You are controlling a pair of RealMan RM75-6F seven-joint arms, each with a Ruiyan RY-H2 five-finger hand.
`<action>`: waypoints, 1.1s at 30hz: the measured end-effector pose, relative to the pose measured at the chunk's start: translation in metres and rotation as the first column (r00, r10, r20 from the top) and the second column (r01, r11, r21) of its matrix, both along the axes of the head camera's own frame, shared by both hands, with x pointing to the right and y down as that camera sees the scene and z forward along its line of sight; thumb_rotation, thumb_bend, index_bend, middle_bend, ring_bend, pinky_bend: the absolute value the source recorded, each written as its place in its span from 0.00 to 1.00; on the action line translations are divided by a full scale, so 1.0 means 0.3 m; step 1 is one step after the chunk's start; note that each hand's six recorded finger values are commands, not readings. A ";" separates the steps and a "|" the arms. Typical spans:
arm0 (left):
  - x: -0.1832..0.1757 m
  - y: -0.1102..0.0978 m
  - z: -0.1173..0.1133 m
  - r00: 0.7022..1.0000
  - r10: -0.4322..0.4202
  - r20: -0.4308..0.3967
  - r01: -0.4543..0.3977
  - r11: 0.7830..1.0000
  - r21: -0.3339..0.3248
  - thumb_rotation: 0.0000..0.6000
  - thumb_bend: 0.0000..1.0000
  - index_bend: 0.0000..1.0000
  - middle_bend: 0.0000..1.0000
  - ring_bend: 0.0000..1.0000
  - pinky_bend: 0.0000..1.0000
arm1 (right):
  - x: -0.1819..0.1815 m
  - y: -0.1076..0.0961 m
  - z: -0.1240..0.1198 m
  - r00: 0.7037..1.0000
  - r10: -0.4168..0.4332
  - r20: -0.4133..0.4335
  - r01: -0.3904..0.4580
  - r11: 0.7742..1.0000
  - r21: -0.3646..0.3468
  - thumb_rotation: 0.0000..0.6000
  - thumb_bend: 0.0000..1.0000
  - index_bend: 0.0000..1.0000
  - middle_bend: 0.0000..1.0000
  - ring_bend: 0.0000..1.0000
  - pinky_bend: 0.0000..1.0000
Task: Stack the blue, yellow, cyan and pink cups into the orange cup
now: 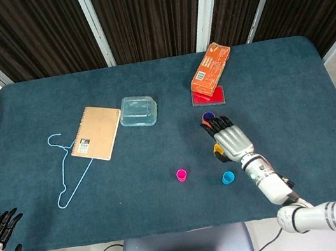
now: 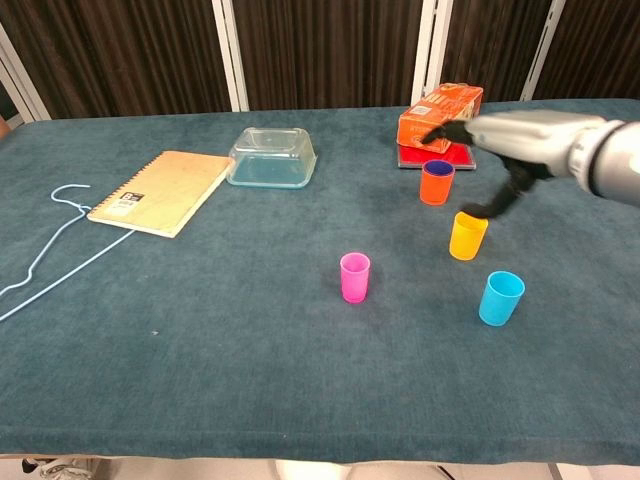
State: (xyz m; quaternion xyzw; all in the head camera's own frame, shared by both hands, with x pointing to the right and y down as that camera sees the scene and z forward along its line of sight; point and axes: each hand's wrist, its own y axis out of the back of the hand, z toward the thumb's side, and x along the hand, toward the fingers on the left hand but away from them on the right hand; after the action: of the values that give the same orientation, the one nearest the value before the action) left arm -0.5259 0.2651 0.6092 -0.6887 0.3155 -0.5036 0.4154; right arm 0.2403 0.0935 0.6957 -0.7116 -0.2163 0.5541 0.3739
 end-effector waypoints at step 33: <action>0.000 0.000 0.003 1.000 0.002 0.002 -0.002 1.000 -0.004 1.00 0.43 0.00 0.00 0.00 0.08 | 0.022 -0.093 0.060 0.990 0.137 0.011 -0.138 0.985 0.101 1.00 0.49 0.56 0.01 0.00 0.14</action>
State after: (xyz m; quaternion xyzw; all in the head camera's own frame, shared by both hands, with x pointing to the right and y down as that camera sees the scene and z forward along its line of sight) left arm -0.5258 0.2650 0.6101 -0.6893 0.3135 -0.5045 0.4148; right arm 0.2467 0.0658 0.7137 -0.6764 -0.2934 0.5654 0.3699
